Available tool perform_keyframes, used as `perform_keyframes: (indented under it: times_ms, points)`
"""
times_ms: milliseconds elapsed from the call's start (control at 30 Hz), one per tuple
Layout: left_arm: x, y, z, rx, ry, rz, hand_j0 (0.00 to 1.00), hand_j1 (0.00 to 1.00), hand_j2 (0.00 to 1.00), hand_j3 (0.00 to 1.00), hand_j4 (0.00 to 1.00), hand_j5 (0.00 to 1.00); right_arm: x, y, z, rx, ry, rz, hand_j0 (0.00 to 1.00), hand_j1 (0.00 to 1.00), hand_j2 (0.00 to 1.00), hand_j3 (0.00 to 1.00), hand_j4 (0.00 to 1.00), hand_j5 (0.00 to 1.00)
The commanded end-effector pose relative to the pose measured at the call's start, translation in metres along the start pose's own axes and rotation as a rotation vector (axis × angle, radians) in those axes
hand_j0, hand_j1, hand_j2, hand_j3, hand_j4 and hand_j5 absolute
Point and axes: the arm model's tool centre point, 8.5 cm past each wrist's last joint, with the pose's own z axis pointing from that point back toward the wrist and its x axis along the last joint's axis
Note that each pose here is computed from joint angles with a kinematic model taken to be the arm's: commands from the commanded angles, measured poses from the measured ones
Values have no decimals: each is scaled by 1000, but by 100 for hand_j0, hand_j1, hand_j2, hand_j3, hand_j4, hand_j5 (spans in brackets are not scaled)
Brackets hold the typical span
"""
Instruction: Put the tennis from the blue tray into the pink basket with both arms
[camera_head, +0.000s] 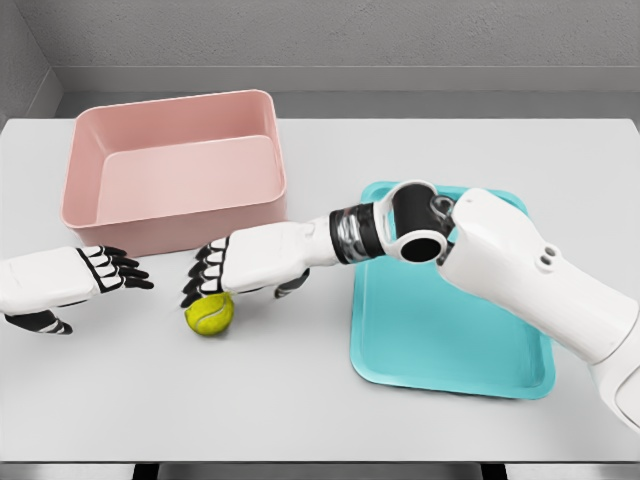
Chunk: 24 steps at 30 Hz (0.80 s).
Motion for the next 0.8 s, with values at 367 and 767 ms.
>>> perform_keyframes:
  times_ms: [367,767]
  points:
    - [14,-5,-25,25,-56,22,100,100,100,100,100,100,-4,-15,190,-251,312,-15,100,100,100,100,100,100]
    - [18,12,-38,86,-82,-2,100,100,100,100,100,100,10,82,355,-596,697,-362,100,100,100,100,100,100]
